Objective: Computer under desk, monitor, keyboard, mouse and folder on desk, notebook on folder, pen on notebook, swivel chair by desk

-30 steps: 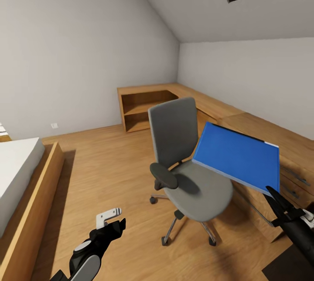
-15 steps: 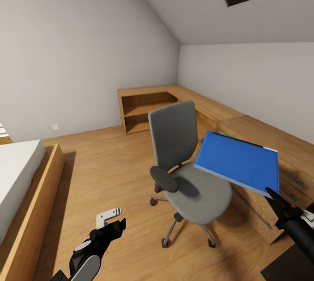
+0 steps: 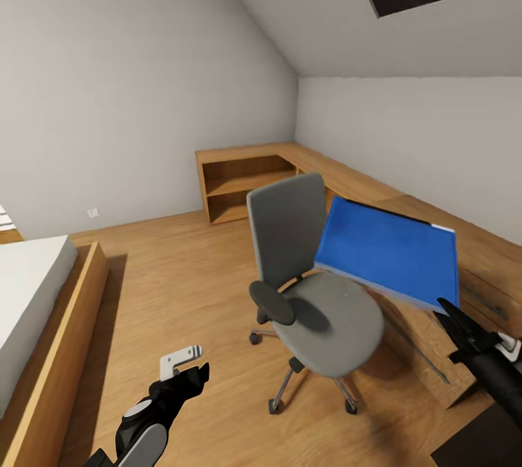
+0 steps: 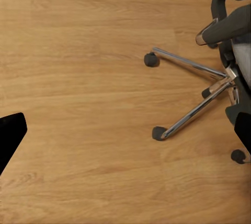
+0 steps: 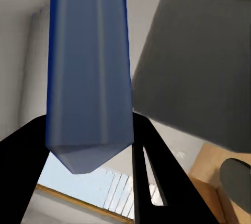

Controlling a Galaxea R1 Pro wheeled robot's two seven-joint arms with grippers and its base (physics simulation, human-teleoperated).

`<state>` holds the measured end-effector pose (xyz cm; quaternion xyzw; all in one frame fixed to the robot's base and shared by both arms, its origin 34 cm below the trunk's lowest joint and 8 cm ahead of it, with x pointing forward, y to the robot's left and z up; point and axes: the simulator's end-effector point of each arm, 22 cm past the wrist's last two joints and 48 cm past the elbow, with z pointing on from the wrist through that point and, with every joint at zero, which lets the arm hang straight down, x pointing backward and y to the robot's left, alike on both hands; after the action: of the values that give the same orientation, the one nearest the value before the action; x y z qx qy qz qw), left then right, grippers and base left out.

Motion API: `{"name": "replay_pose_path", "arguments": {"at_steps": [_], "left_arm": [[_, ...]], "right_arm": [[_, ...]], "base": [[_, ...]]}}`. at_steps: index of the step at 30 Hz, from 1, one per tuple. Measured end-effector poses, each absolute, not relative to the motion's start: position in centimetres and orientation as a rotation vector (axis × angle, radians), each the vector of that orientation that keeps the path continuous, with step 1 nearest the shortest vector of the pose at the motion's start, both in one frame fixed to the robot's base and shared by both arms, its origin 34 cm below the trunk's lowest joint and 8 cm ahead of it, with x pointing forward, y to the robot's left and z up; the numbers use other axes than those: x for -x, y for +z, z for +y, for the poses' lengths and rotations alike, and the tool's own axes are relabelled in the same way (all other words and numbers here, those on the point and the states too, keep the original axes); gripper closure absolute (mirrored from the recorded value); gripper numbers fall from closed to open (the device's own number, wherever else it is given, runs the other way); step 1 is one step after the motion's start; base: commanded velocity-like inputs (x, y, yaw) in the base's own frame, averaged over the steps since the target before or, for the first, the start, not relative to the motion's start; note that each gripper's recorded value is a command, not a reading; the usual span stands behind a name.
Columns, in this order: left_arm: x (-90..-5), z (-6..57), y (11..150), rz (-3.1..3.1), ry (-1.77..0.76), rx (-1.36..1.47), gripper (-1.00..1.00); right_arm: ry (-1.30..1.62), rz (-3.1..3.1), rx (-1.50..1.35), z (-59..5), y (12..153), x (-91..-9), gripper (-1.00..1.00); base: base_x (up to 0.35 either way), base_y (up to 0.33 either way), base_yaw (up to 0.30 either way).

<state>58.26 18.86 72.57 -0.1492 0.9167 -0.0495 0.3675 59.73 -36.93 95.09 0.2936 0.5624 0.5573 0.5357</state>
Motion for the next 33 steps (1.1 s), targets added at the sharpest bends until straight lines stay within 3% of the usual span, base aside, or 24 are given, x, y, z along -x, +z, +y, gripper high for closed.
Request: {"name": "replay_pose_path", "arguments": {"at_steps": [10,21,33], "left_arm": [[-58.3,18.9,74.2,2.356,-0.127,0.383,-1.00],[-58.1,18.4,75.7,2.366,-0.131,0.370,-1.00],[-58.0,18.4,77.6,2.365,-0.130,0.370,-1.00]], "right_arm": [[1.272,1.332,-0.773,-39.4,95.7,-59.0,1.00],[0.670,1.458,-1.166,-50.1,89.1,-59.2,1.00],[0.821,1.319,-1.261,-50.6,92.7,-59.4,1.00]], "base": [[0.000,0.000,0.000],[0.000,0.000,0.000],[0.000,0.000,0.000]]}}
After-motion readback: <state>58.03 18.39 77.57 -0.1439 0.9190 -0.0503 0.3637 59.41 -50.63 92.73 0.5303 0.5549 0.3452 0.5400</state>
